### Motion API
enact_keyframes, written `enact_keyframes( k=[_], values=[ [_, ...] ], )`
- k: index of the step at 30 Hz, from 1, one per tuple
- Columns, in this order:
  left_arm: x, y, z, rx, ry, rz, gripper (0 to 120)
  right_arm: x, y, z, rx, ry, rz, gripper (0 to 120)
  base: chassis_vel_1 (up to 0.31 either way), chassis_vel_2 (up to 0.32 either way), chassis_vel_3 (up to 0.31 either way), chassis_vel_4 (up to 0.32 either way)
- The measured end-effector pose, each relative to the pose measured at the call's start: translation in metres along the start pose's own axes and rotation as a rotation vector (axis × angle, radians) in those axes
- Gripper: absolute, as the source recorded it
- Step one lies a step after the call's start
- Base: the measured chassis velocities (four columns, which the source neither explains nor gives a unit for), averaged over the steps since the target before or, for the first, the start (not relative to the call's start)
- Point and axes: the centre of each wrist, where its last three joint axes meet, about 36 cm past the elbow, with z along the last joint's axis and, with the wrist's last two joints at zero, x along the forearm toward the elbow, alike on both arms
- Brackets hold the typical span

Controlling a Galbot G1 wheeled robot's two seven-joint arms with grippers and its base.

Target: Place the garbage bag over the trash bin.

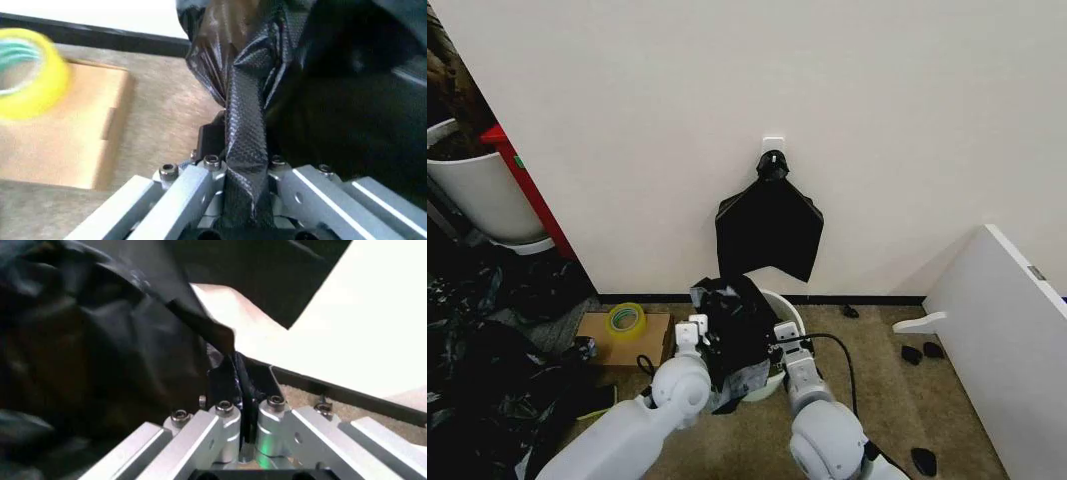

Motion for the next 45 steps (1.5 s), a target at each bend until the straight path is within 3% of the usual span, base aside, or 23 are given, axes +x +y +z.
enact_keyframes(
  k=[3,8,23,27,36,40,45],
  values=[
    [0.013,0.019,-0.002,0.037,-0.027,-0.023,1,-0.001,-0.015,0.001,0.001,0.008,0.004,0,0.000,0.000,0.000,0.000],
    [0.026,0.032,0.001,0.085,-0.051,-0.027,1,-0.002,-0.027,0.010,0.012,0.028,0.017,0,0.000,0.000,0.000,0.000],
    [0.056,0.037,0.002,0.108,-0.075,0.027,1,-0.002,-0.019,0.037,0.001,0.025,-0.019,0,0.000,0.000,0.000,0.000],
    [0.062,0.038,0.001,0.086,-0.084,0.037,1,0.023,-0.019,0.034,0.038,-0.042,-0.047,18,0.000,0.000,0.000,0.000],
    [0.067,0.038,-0.003,0.067,-0.089,0.047,1,0.072,-0.039,0.014,0.094,-0.153,-0.042,45,0.000,0.000,0.000,0.000],
    [0.072,0.037,-0.003,0.051,-0.092,0.059,1,0.100,-0.046,-0.002,0.167,-0.240,-0.160,66,0.000,0.000,0.000,0.000],
    [0.076,0.035,-0.003,0.040,-0.088,0.069,1,0.099,-0.043,-0.001,0.288,-0.323,-0.236,79,0.000,0.000,0.000,0.000]
  ],
)
